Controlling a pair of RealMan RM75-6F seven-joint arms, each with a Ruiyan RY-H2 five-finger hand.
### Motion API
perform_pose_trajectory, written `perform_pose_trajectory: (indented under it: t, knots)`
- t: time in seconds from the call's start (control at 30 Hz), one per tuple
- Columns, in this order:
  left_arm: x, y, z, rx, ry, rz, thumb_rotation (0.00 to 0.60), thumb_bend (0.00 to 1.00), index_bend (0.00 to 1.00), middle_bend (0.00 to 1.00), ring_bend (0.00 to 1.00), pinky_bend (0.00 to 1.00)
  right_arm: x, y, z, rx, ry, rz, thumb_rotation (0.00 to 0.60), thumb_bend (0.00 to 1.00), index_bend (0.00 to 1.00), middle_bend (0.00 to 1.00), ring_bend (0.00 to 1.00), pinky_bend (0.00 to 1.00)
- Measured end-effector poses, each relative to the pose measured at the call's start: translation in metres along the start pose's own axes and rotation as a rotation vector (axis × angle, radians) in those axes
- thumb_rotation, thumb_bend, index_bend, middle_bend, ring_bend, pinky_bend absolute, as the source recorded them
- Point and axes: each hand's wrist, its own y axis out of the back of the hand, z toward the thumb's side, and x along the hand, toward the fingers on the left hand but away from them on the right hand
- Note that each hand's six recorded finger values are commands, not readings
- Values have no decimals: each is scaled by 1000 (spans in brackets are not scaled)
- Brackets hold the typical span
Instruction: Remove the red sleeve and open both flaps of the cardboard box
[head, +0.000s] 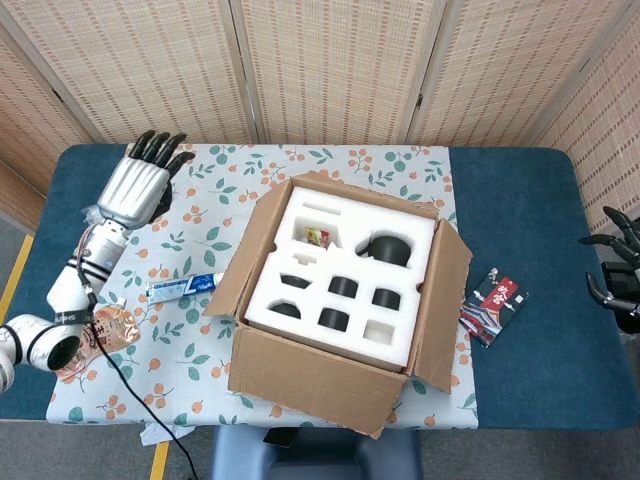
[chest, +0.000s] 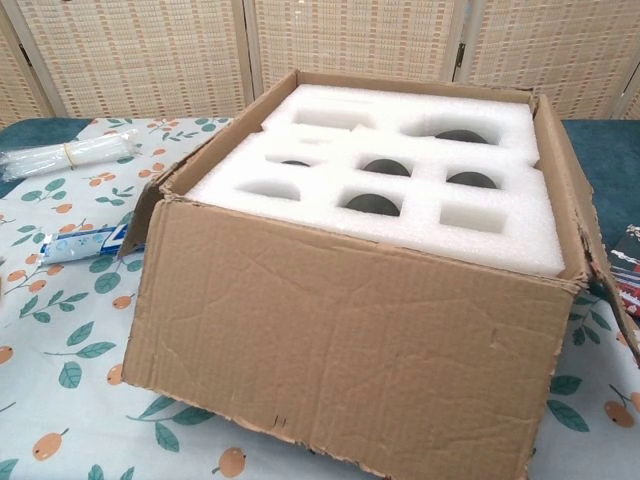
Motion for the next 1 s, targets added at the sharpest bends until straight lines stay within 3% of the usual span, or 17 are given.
perform_pose_trajectory:
  t: [0.13,0.33,0.47,0.6,0.77,1.0]
  knots:
    - [-45,-13,-27,-58,94,-24,600,724,91,59,0,0,-4,-3,4,98,-13,-24,497,551,135,0,0,0]
    - [-128,-37,-76,-138,278,-21,600,680,79,57,0,0,-9,-13,8,302,-79,-64,507,550,115,0,0,0]
    - [-183,-57,-99,-165,390,-34,600,619,64,51,0,0,-10,-31,10,415,-152,-75,509,549,108,0,0,0]
    - [-229,-73,-110,-171,478,-20,600,578,54,46,0,0,-6,-61,9,415,-216,-68,512,516,103,0,0,0]
    - [-246,-80,-111,-162,483,23,600,552,37,34,0,0,5,-89,7,345,-249,-65,514,514,100,0,0,0]
    - [-252,-82,-116,-170,486,29,600,552,37,34,0,0,10,-93,17,344,-197,-61,513,514,97,0,0,0]
